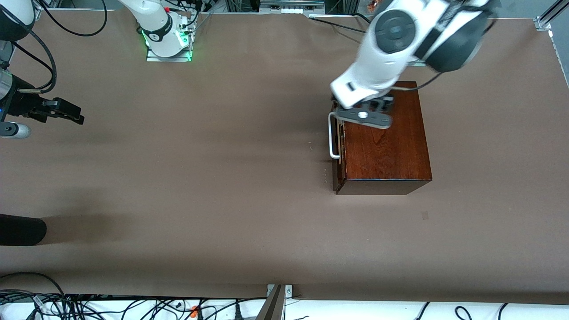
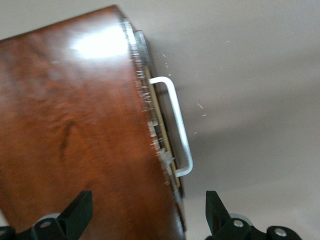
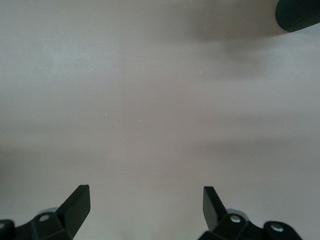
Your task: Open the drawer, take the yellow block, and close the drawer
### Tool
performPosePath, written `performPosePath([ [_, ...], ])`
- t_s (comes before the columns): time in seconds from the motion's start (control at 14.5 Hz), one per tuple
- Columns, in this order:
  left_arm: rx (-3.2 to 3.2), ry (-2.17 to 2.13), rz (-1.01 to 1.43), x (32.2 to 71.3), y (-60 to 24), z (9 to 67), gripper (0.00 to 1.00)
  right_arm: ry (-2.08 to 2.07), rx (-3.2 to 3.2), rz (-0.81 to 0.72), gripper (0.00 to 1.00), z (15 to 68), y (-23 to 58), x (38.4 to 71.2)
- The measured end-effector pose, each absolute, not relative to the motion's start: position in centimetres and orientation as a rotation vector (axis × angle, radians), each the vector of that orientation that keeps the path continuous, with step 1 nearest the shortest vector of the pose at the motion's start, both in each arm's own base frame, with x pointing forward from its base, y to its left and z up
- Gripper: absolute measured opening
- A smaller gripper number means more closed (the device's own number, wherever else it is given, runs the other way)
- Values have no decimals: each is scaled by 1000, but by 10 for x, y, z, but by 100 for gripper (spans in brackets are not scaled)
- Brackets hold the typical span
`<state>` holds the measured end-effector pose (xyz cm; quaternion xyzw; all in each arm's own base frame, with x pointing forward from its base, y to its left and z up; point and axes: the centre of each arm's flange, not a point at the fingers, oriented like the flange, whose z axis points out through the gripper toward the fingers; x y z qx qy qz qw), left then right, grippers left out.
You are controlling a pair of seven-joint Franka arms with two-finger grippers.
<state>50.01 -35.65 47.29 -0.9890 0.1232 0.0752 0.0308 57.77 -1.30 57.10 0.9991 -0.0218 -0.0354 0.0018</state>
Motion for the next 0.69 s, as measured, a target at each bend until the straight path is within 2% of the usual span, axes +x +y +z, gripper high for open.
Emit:
performPosePath([
  [0.34, -2869, 375, 153, 454, -443, 394, 100, -69, 3135, -111, 100, 571, -13, 578],
  [0.69, -2881, 359, 165, 466, -443, 362, 100, -69, 3135, -111, 100, 571, -13, 578],
])
